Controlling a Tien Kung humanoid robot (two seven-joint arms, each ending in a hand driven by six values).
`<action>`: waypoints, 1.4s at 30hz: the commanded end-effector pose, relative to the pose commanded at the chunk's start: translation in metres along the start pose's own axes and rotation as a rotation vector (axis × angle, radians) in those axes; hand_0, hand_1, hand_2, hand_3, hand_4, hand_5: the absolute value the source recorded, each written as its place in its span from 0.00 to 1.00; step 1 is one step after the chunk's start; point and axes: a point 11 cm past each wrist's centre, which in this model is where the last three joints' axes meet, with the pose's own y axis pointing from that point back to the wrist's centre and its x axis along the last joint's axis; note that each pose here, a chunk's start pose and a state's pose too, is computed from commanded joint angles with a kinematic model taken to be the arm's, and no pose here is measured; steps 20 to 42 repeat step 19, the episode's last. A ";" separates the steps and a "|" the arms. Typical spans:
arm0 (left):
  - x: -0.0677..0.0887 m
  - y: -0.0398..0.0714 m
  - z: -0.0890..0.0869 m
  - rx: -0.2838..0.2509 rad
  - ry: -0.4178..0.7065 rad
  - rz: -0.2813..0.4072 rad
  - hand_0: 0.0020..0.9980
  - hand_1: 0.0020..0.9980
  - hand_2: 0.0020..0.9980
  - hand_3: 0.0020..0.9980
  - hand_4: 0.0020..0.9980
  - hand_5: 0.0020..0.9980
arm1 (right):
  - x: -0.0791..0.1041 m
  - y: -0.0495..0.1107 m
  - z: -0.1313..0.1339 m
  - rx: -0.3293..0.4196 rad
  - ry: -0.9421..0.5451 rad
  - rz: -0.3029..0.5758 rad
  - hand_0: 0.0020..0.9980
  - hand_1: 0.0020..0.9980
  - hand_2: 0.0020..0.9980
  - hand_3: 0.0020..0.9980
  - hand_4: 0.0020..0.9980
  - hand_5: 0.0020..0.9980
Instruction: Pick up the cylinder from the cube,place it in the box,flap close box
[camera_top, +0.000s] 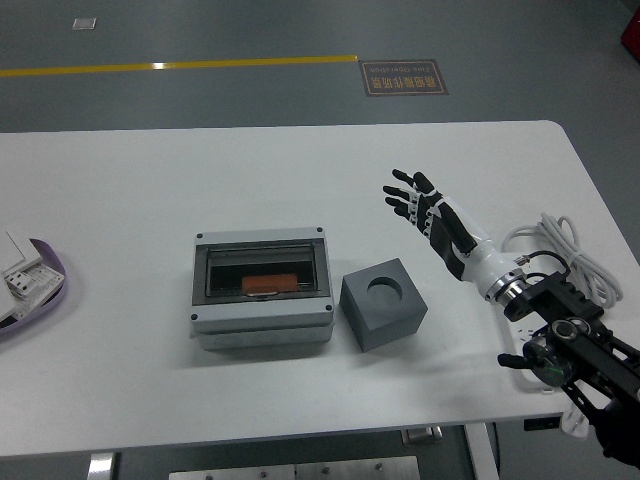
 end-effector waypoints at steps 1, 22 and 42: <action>0.001 0.000 0.000 0.000 -0.001 0.001 0.51 0.58 0.57 0.58 0.78 0.18 | 0.001 0.000 0.000 0.005 -0.003 0.006 1.00 1.00 0.97 0.91 1.00 1.00; 0.003 0.000 0.004 -0.012 -0.007 0.007 0.51 0.58 0.57 0.62 0.78 0.17 | 0.028 -0.008 -0.031 -0.035 0.454 0.349 1.00 1.00 1.00 0.98 1.00 0.65; 0.003 0.000 0.004 -0.012 -0.007 0.007 0.51 0.58 0.57 0.62 0.78 0.17 | 0.028 -0.008 -0.031 -0.035 0.454 0.349 1.00 1.00 1.00 0.98 1.00 0.65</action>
